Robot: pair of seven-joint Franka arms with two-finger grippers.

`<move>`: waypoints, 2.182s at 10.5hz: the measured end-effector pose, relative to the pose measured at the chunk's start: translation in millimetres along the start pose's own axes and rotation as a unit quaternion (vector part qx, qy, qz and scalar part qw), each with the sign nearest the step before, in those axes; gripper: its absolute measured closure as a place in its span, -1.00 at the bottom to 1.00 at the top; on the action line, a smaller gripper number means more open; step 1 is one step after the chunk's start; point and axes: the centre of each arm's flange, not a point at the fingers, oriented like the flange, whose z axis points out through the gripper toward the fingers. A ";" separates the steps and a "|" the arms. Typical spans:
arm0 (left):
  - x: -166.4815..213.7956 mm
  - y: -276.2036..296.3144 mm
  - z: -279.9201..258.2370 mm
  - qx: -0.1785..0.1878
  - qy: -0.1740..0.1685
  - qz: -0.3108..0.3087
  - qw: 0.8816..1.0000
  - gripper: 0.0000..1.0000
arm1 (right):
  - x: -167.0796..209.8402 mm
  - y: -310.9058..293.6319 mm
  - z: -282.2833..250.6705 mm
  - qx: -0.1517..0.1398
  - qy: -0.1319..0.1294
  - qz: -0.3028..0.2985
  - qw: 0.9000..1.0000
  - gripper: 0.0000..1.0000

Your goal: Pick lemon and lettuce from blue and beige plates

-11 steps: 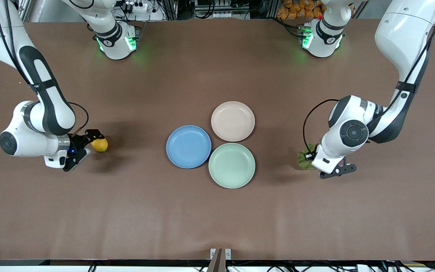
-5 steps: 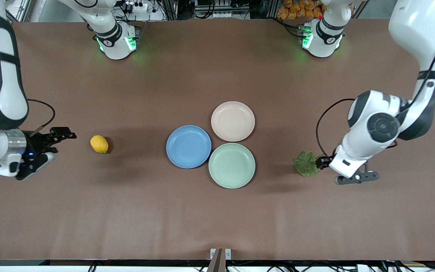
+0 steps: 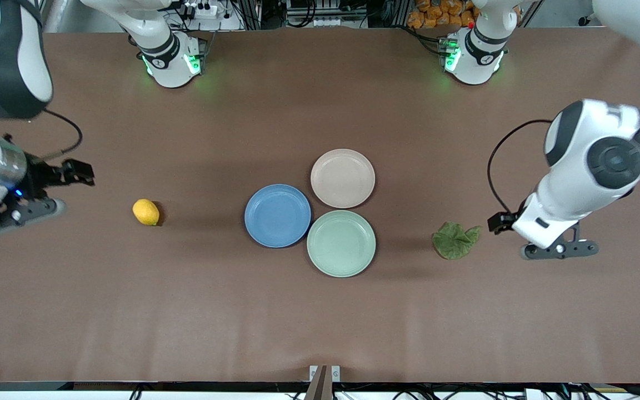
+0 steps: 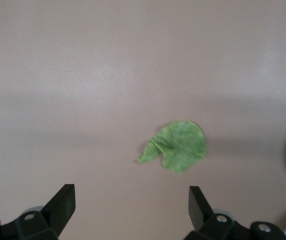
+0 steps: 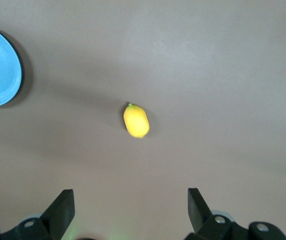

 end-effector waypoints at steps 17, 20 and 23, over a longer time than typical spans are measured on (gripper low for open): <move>-50.7 -74.9 -137.4 -0.014 0.031 0.004 0.999 -1.00 | -25.1 14.7 -33.6 -0.005 0.108 0.121 0.987 -1.00; -51.0 -75.1 -137.3 -0.017 0.029 0.003 0.999 -1.00 | -23.0 15.8 -36.9 0.008 0.125 0.127 0.984 -1.00; -51.4 -73.4 -137.4 -0.022 0.028 0.003 0.999 -1.00 | -22.7 15.3 -36.9 0.018 0.127 0.128 0.983 -1.00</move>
